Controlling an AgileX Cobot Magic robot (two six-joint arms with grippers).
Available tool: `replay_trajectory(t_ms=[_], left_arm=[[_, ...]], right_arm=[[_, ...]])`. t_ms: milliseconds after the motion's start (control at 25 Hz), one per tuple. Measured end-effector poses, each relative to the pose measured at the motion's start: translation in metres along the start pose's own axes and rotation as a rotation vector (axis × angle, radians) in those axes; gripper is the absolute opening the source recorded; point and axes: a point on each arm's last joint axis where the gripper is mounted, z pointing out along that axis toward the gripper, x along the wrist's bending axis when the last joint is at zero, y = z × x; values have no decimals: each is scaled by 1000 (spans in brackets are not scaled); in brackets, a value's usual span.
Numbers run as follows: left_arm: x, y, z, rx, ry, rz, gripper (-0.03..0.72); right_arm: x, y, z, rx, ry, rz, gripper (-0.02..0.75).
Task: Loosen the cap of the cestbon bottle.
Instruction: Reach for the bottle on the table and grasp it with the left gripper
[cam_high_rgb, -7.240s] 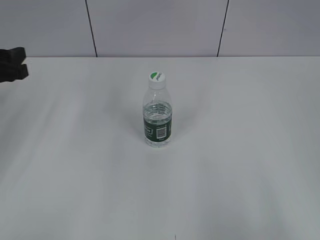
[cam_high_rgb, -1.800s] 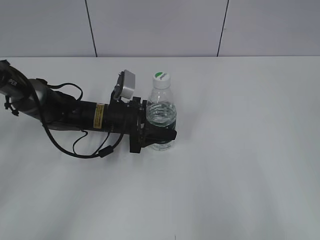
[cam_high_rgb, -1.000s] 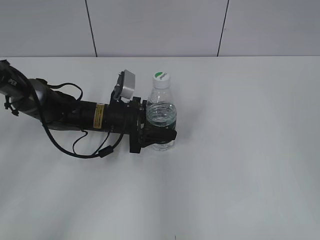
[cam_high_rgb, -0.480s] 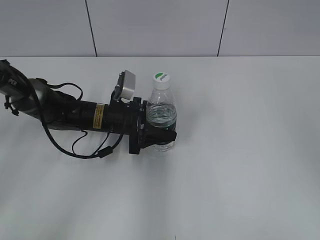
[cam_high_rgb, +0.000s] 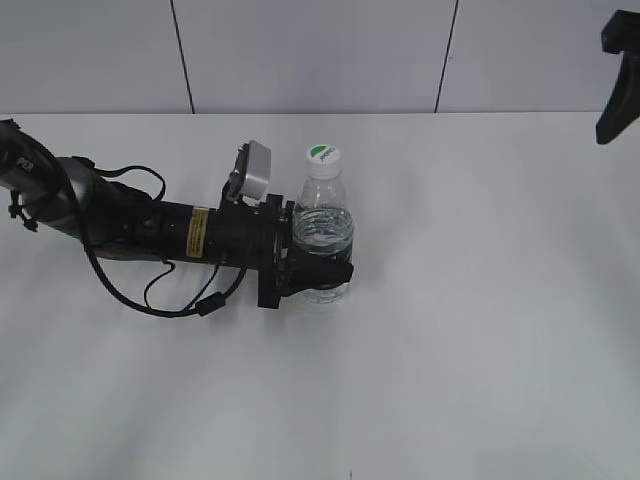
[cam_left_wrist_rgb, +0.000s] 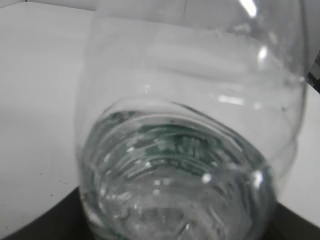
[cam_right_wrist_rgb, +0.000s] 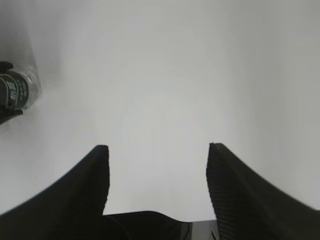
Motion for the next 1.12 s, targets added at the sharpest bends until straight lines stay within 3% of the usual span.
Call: replay_trajectory(t_ms=[360, 680, 1120], left_arm=[[0, 0, 0, -1, -1, 0, 418], [0, 0, 0, -2, -2, 0, 418], [-2, -1, 0, 11, -23, 32, 417]], right_arm=[[12, 57, 17, -36, 23, -18, 466], [19, 67, 31, -8, 63, -1, 466], [90, 51, 52, 65, 146, -124, 466]])
